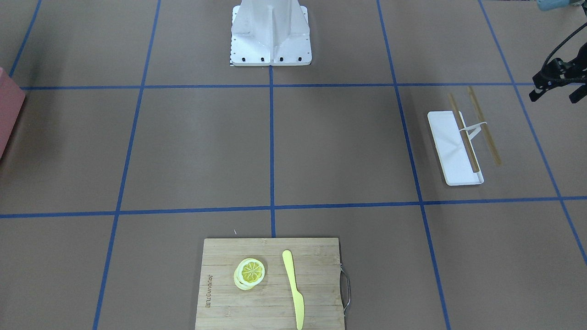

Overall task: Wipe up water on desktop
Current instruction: 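Carry the pink cloth into the pink bin and open the right gripper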

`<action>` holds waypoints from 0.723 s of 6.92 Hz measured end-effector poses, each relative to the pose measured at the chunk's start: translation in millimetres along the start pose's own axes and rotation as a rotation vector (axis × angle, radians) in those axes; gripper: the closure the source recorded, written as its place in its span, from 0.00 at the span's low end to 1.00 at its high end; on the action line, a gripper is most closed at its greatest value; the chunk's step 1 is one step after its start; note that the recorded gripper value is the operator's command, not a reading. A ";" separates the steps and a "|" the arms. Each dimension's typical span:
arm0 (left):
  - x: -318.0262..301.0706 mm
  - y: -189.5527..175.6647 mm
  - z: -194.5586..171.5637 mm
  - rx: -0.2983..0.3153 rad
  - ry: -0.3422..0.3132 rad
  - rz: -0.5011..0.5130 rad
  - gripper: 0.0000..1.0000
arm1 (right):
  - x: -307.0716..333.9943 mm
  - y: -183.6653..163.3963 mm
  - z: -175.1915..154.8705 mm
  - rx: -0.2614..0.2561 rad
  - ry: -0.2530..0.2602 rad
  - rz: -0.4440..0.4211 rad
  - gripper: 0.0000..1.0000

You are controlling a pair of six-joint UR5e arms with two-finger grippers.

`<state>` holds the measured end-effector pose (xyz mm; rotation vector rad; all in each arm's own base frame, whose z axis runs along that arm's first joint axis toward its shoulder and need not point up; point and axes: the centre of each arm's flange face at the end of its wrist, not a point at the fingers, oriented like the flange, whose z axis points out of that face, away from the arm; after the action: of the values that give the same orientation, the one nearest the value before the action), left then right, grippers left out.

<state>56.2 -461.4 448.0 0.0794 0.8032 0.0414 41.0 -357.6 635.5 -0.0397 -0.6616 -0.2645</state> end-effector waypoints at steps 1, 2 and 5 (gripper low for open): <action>-0.5 -1.9 1.1 -0.001 0.000 -0.001 0.03 | 17.2 6.6 6.0 -0.012 0.005 -0.003 0.01; -0.8 -2.7 1.7 -0.002 -0.001 -0.002 0.03 | 24.3 9.7 8.1 -0.016 0.008 0.000 0.00; -5.9 -2.2 6.3 -0.012 -0.003 -0.011 0.02 | 27.1 11.1 8.6 -0.013 0.009 0.009 0.00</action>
<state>56.7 -464.3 456.3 0.0640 0.8002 0.0353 59.2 -352.1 659.4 -0.0545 -0.6506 -0.2599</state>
